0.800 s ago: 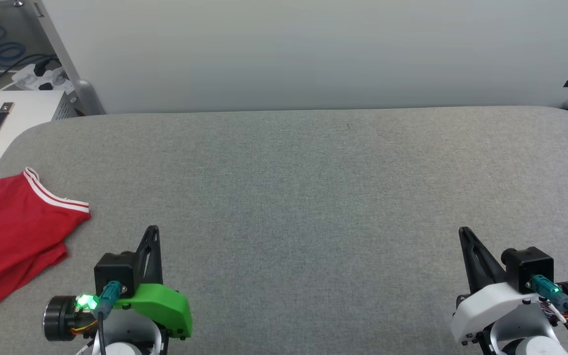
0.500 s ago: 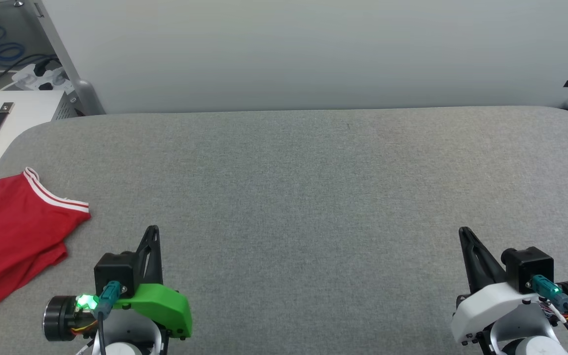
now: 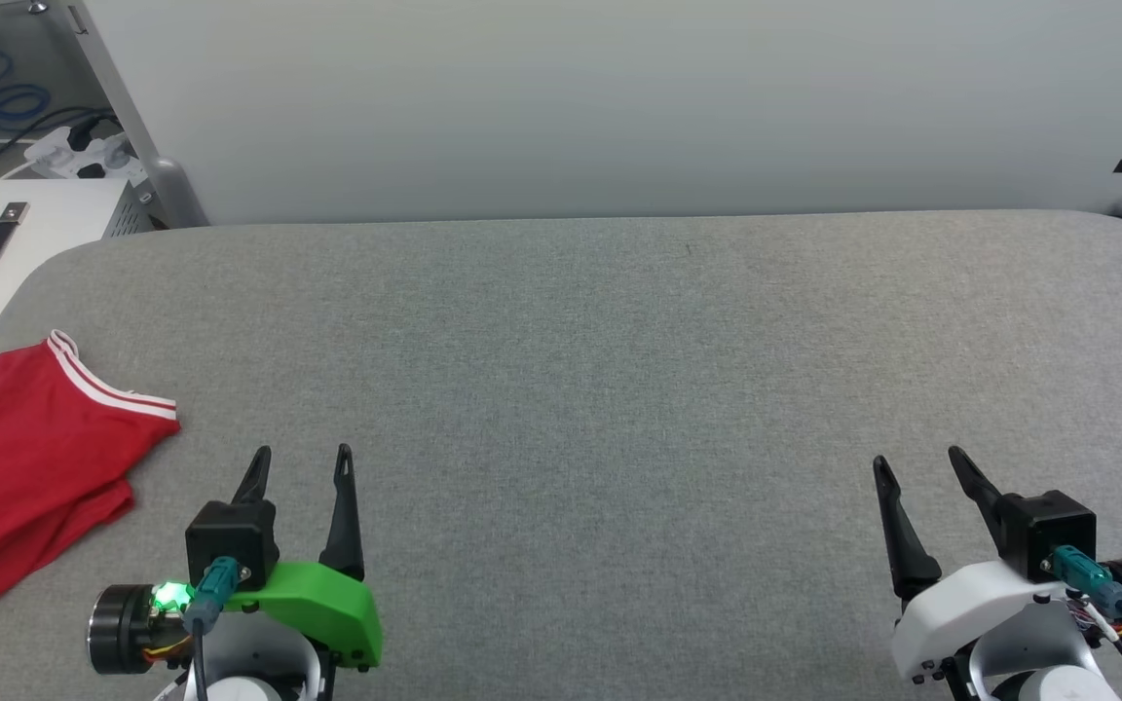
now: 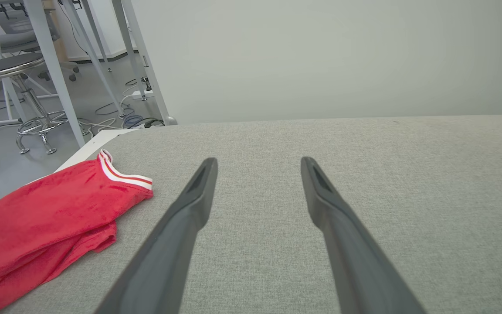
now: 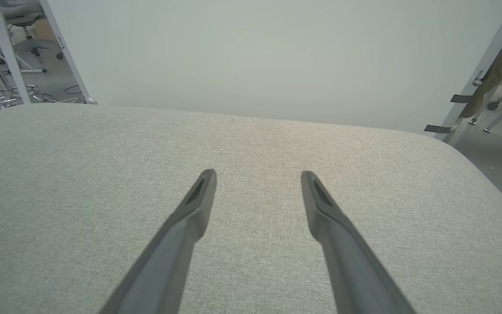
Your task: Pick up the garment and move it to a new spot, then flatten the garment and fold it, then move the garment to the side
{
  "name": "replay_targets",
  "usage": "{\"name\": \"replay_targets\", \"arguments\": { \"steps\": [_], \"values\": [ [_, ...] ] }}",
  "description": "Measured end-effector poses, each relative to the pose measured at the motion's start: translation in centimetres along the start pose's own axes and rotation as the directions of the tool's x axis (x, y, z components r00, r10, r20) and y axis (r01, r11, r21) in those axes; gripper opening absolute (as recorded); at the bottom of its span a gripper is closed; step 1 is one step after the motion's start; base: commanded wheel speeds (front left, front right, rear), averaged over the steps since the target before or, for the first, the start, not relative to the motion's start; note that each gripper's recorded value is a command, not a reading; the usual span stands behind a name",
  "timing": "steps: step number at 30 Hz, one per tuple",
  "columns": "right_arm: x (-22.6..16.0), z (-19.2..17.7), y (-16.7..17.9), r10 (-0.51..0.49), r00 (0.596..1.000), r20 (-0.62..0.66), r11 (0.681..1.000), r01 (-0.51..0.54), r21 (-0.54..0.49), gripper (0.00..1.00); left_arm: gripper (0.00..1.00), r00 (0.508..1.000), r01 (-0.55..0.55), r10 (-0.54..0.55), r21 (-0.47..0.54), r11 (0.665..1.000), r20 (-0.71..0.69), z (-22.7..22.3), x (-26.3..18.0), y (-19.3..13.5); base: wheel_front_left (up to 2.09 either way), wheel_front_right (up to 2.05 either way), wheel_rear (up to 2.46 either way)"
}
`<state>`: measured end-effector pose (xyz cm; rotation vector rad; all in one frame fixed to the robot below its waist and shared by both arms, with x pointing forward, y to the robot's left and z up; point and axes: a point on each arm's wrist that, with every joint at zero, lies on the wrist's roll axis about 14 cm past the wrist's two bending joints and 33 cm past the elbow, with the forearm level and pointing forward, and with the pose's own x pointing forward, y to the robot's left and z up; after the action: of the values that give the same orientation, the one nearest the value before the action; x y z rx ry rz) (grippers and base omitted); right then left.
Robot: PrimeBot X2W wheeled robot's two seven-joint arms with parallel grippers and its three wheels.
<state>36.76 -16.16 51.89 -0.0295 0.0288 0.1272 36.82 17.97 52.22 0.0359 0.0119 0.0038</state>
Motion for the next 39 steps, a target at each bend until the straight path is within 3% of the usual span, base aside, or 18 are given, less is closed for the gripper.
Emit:
{"name": "replay_targets", "arguments": {
  "steps": [39],
  "values": [
    [-0.1,2.5,-0.9,-0.028,0.994,0.104,0.997,0.021,0.071,1.00,1.00,0.999,0.040,-0.038,-0.069,0.997,0.037,-0.3,-0.4,-1.0,0.00,0.00,0.00]
  ]
}}
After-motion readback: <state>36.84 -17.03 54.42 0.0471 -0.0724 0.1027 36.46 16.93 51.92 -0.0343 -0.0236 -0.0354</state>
